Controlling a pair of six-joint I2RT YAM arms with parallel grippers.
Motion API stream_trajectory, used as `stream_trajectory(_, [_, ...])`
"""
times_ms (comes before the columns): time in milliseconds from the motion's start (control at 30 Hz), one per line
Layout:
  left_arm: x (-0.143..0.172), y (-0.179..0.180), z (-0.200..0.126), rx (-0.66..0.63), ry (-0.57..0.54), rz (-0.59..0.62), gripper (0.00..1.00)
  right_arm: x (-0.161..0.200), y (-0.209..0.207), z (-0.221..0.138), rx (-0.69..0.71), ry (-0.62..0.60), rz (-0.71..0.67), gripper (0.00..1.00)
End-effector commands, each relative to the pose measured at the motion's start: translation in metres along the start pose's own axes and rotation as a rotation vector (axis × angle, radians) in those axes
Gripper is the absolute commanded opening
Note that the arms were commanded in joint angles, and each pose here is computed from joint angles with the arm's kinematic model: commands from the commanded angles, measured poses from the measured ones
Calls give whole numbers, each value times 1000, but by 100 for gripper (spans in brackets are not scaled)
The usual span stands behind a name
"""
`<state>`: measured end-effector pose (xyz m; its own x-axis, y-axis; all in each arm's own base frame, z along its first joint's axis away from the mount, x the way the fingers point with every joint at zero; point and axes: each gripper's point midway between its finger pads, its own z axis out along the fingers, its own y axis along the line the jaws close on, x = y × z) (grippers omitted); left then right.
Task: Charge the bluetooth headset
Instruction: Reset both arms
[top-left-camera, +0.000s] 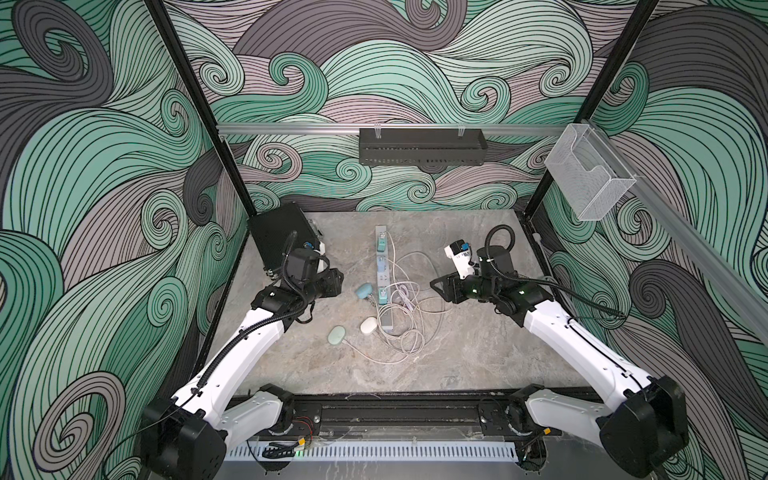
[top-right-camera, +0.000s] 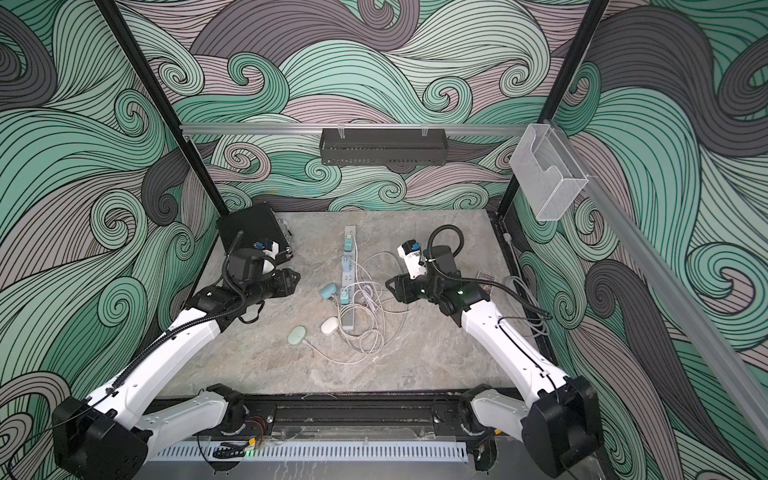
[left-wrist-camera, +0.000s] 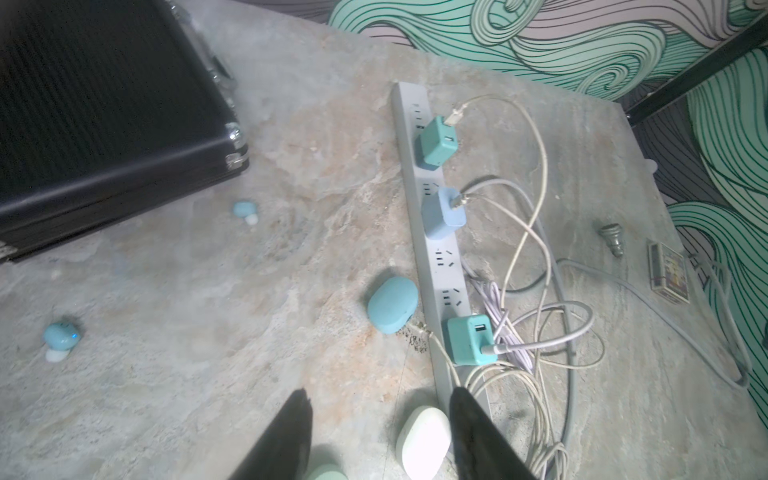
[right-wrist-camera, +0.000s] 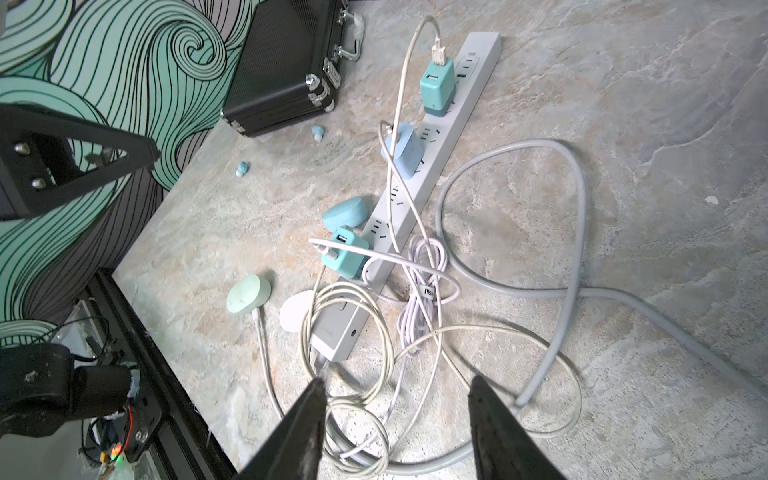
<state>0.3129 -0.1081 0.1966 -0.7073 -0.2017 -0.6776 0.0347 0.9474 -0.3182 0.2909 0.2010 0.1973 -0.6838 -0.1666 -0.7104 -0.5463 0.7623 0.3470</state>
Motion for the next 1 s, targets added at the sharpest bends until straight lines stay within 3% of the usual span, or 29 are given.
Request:
stream_trajectory(0, [7, 19, -6, -63, 17, -90, 53, 2, 13, -4, -50, 28, 11, 51])
stream_trajectory(200, [17, 39, -7, -110, 33, -141, 52, 12, 25, 2, -73, 61, -28, 50])
stream_trajectory(433, [17, 50, -14, -125, -5, -133, 52, 13, 23, 5, -47, 34, -54, 57])
stream_trajectory(700, [-5, 71, -32, -205, -217, -51, 54, -5, 0, -2, 77, -85, -141, 68])
stream_trajectory(967, [-22, 89, -42, -287, -406, 32, 57, -30, -42, -10, 206, -181, -129, 72])
